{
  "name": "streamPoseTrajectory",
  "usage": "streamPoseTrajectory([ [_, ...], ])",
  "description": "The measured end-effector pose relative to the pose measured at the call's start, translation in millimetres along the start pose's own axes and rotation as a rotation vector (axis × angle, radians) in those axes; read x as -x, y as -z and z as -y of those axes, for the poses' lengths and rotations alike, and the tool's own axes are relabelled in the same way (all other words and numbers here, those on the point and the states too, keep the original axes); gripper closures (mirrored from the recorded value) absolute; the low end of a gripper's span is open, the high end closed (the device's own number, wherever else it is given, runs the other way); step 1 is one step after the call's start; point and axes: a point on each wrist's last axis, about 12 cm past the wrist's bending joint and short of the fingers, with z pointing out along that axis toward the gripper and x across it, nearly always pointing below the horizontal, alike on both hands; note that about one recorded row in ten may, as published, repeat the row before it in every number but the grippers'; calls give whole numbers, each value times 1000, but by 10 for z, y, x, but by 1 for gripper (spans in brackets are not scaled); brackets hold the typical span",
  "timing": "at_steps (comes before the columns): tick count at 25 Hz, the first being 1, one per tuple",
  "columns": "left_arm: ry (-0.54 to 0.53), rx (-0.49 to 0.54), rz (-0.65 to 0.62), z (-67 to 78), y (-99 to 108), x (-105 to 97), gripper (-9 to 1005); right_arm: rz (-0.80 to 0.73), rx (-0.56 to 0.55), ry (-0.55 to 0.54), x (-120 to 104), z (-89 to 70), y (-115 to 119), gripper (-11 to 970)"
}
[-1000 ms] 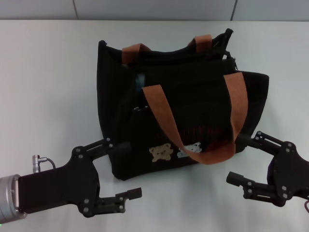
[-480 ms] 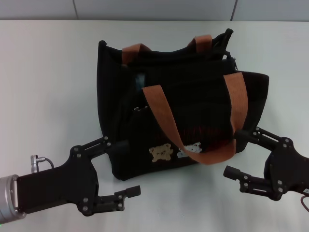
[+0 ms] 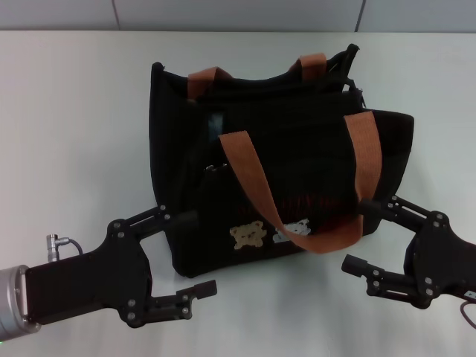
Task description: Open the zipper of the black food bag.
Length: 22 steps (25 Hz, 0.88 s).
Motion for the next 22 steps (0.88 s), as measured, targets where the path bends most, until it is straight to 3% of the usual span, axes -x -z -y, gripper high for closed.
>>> streamPoseTrajectory([
  [22, -8, 28, 13, -16, 3, 8, 167, -7, -17, -6, -35, -9, -3, 134],
])
